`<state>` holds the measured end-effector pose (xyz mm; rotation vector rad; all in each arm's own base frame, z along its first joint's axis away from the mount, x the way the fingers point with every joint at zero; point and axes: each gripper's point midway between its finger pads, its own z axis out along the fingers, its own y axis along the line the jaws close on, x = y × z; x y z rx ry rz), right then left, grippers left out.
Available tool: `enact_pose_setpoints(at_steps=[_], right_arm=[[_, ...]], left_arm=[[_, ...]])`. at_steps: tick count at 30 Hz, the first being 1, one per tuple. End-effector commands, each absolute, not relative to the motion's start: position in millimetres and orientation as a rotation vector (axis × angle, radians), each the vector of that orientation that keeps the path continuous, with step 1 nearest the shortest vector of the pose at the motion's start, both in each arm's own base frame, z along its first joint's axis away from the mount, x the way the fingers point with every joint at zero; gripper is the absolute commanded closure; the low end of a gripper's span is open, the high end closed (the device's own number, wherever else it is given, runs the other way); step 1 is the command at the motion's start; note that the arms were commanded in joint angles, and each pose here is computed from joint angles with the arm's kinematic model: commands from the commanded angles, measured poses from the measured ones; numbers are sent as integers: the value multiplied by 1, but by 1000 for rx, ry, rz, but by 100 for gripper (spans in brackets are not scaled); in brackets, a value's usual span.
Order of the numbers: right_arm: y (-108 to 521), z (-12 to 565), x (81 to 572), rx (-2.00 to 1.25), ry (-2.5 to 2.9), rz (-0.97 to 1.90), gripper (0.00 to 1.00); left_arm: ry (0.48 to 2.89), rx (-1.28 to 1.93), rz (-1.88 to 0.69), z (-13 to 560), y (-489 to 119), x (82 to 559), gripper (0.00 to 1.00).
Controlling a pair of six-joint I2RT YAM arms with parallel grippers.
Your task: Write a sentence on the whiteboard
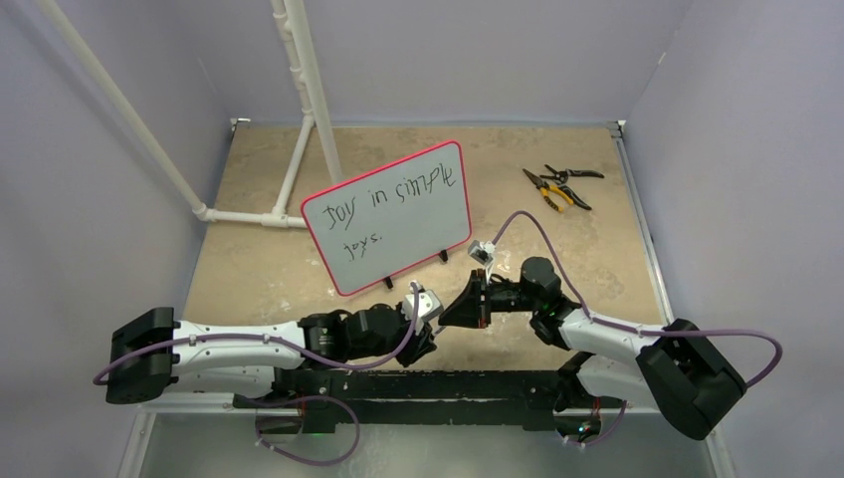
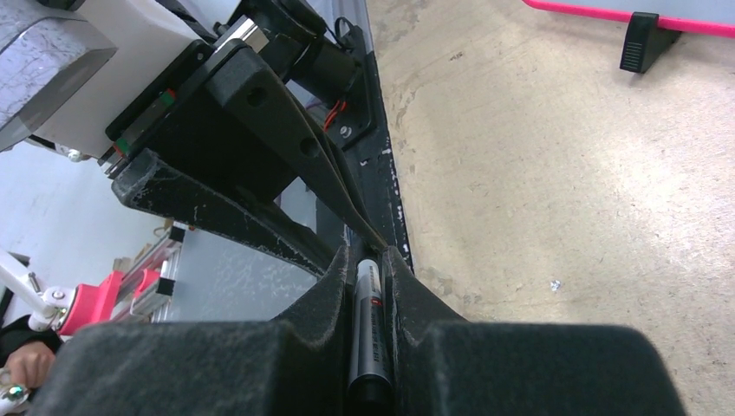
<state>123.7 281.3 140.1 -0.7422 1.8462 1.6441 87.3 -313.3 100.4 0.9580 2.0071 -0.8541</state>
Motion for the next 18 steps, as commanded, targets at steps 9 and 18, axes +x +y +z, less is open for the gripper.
enact_pose_setpoints(at_steps=[9,18], right_arm=[[286,159,132,-764,1759,1616,100],[285,161,130,-768,1752,1624,100]], left_arm=[[1997,952,-908,103,-318,83,59],[2045,965,-871,88,-315,82,58]])
